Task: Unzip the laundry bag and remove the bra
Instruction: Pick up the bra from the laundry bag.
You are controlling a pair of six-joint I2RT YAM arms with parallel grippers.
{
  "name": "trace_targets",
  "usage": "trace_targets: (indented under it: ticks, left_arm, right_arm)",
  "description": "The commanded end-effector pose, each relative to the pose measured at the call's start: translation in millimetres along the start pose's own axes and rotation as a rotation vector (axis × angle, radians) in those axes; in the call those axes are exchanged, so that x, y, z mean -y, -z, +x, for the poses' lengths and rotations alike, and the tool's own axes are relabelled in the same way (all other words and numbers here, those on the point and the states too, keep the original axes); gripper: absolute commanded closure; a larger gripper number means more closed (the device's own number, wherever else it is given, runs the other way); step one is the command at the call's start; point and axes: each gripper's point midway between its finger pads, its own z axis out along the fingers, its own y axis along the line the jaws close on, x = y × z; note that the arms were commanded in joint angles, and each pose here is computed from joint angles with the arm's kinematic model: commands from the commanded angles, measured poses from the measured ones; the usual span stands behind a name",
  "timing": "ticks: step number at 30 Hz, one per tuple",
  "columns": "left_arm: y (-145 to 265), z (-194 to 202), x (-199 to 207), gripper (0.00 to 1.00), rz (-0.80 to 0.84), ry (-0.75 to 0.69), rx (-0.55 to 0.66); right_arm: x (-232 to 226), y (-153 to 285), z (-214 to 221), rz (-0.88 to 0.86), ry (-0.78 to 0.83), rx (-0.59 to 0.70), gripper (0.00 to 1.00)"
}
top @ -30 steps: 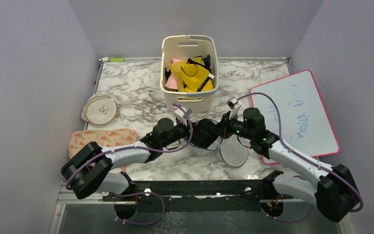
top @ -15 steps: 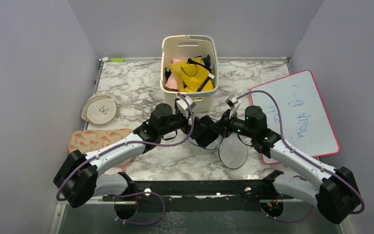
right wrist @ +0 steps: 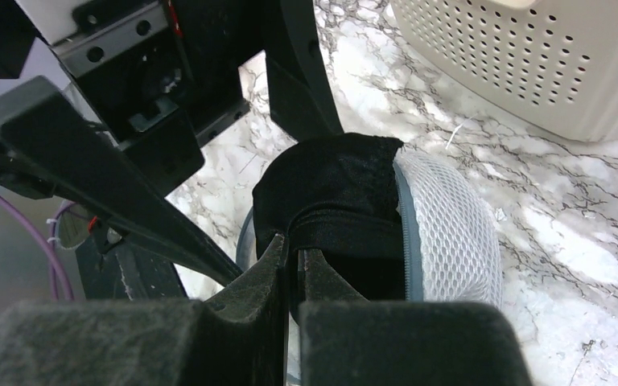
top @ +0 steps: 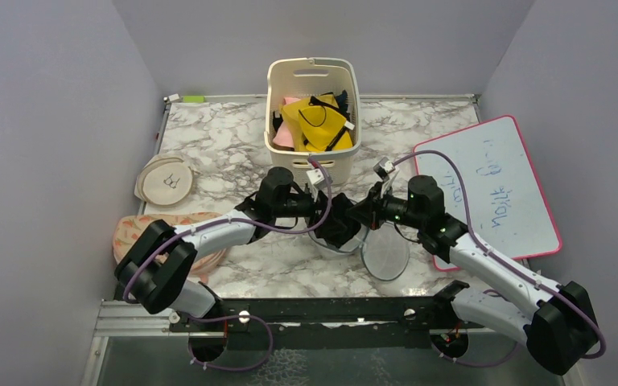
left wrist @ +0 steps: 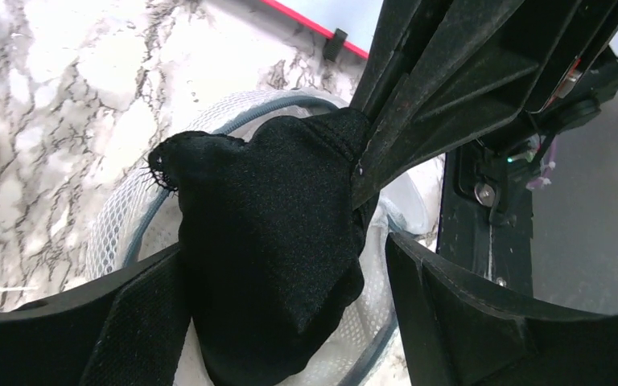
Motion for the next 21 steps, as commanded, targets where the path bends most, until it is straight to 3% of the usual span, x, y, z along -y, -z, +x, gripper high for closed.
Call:
trace_targets:
  ticks: [1, 5, 8, 9, 13, 15, 18, 21]
  left_arm:
    - [-8, -18, 19, 0.34, 0.135, 0.009, 0.047]
    - [-8, -13, 12, 0.55, 0.089, 0.049, 0.044]
    - [-5, -12, 6, 0.83, 0.036, 0.06, 0.056]
    - [-4, -12, 3, 0.87, 0.018, 0.061, 0.062]
    - [-1, -15, 3, 0.91, -0.001, 0.068, 0.075]
    - [0, -17, 4, 0.92, -0.002, 0.064, 0.081]
    - [1, -19, 4, 0.95, -0.002, 0.059, 0.084]
    - [1, -19, 6, 0.99, 0.007, 0.061, 0.083]
  right_arm:
    - [-11, 2, -14, -0.043, 0.024, 0.037, 0.99]
    - [-7, 1, -12, -0.022, 0.0, 0.026, 0.99]
    - [3, 2, -14, 0.053, -0.023, 0.006, 0.98]
    - [6, 4, -16, 0.081, -0.024, 0.01, 0.95]
    - [28, 20, -22, 0.251, -0.045, 0.036, 0.67]
    - [42, 30, -24, 0.358, -0.063, 0.038, 0.59]
    - [59, 39, -15, 0.465, -0.094, 0.006, 0.54]
    - [59, 32, -4, 0.419, -0.108, -0.022, 0.54]
